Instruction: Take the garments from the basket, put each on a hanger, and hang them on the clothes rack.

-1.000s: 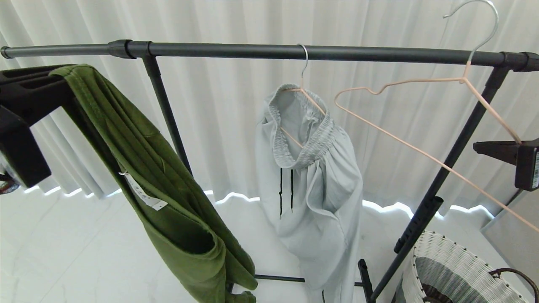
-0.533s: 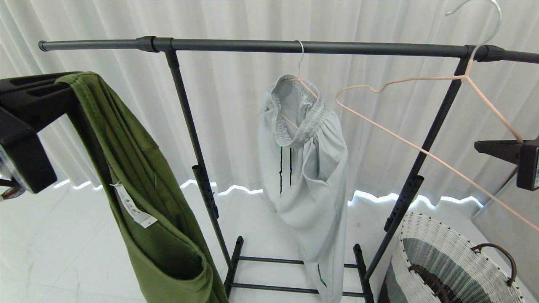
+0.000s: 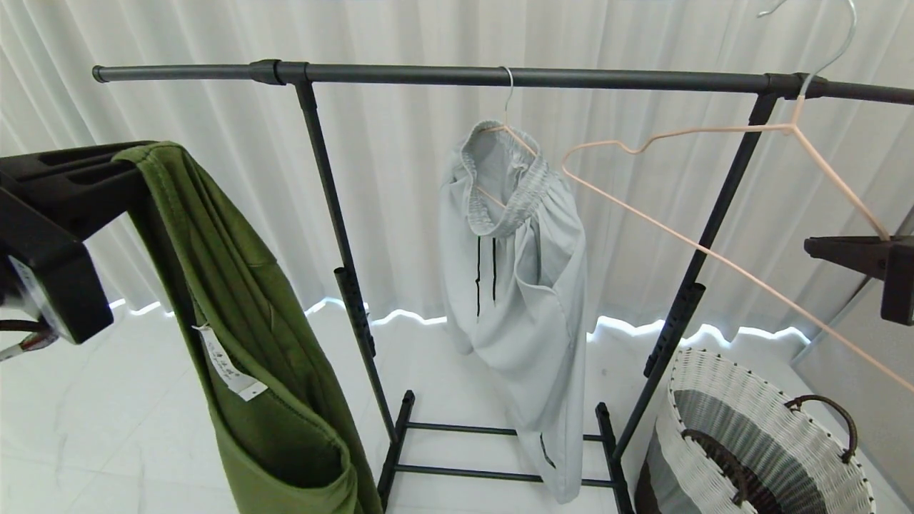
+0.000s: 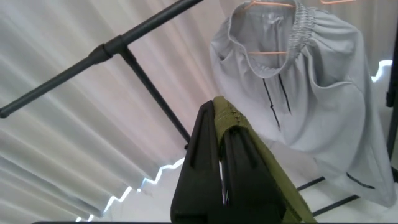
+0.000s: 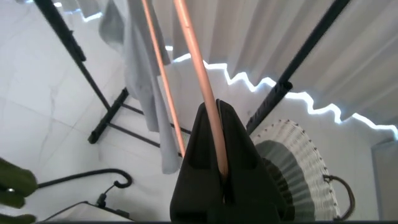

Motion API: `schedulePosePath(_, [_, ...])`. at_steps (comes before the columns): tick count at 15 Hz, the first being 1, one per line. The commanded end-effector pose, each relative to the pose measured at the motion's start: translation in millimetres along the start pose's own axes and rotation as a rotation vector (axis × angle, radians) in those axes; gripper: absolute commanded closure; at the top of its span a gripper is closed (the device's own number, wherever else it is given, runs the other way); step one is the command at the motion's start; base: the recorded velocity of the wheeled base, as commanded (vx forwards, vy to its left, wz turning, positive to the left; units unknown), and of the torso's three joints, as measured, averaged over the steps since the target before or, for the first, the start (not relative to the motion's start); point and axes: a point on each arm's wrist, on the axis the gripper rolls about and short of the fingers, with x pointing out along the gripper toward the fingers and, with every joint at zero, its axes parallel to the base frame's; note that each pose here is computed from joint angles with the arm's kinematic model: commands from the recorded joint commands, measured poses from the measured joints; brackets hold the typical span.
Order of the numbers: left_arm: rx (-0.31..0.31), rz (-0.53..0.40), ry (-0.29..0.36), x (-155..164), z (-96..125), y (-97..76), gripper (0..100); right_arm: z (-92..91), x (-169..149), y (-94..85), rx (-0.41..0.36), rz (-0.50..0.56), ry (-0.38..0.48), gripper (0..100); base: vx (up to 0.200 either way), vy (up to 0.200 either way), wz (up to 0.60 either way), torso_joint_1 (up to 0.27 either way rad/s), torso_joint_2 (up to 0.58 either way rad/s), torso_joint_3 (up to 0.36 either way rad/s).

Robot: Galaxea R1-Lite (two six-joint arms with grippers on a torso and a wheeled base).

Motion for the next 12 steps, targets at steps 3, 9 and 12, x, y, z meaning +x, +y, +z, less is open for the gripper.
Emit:
schedulePosePath(3, [0.021, 0.035, 0.061, 14.2, -5.3, -1.0, 100, 2.6, -11.4, 12.4, -0.02, 0.083, -0.034, 100, 0.0, 0.0, 0.0, 0.0, 0.0, 0.0])
schedulePosePath(9, [0.027, 0.131, 0.188, 60.7, -12.7, 4.8, 100, -13.3, -32.9, 45.1, -0.091, 0.338, 0.046, 100, 0.0, 0.0, 0.0, 0.0, 0.0, 0.0])
schedulePosePath(12, [-0.067, 0.136, 0.212, 85.6, -12.4, -1.4, 100, -21.9, -32.0, 60.7, -0.1, 0.438, 0.087, 100, 0.0, 0.0, 0.0, 0.0, 0.0, 0.0])
